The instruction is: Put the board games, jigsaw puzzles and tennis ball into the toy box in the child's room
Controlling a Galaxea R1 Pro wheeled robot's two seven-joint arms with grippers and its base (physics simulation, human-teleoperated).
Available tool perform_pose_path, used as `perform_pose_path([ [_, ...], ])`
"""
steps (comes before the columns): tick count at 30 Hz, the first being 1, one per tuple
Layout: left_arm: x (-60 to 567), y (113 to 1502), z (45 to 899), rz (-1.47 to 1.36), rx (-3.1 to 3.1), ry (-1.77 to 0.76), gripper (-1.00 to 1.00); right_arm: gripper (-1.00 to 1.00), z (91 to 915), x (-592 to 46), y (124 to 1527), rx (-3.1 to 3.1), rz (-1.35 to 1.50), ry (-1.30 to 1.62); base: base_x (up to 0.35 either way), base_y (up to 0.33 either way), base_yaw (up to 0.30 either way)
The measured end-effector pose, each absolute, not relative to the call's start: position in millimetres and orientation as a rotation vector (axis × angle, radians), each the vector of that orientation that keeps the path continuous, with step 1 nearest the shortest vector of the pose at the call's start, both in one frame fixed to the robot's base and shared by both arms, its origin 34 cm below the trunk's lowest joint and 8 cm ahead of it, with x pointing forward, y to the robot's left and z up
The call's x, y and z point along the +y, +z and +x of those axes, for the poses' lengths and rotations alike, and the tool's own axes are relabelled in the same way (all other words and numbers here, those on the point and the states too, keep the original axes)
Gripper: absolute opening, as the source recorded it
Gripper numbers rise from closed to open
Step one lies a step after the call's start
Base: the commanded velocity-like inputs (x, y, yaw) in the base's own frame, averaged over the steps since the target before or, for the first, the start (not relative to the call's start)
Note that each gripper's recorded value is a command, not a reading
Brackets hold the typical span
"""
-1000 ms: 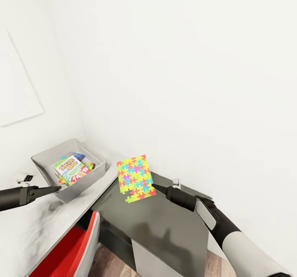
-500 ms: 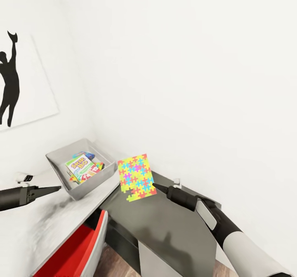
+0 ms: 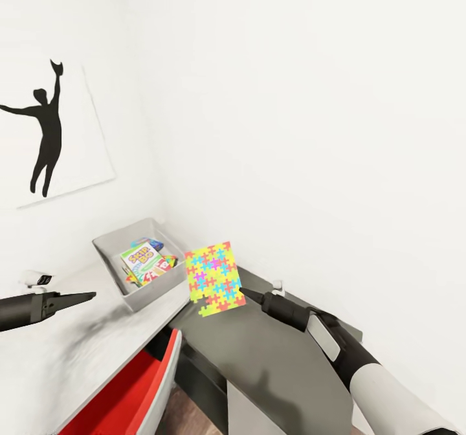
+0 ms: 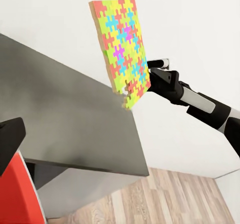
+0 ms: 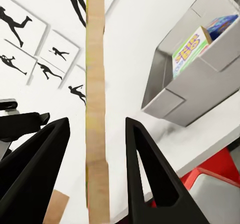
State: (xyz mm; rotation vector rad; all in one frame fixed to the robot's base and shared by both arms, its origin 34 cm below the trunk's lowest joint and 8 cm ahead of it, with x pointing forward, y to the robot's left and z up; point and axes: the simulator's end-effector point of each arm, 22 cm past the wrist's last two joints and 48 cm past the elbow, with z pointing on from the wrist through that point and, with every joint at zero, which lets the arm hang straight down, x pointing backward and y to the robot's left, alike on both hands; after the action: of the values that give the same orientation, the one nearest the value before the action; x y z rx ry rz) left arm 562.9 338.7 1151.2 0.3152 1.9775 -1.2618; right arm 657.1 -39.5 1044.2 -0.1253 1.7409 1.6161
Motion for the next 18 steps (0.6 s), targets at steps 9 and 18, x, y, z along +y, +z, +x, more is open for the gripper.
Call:
perform_pose_path([
  [9,338.7,1157.3,560.8,0.323,1.966,-1.257,1.0,-1.0,656.9,-39.8,1051.8,1.727,-0.137,1.608,0.0,0.0,0.154],
  [18,338.8,1163.4,558.7,0.33,1.955,-1.252,1.0,-1.0,656.6,-40.0,1059.7,1.712,-0.15,1.6,0.0,0.0,0.154],
])
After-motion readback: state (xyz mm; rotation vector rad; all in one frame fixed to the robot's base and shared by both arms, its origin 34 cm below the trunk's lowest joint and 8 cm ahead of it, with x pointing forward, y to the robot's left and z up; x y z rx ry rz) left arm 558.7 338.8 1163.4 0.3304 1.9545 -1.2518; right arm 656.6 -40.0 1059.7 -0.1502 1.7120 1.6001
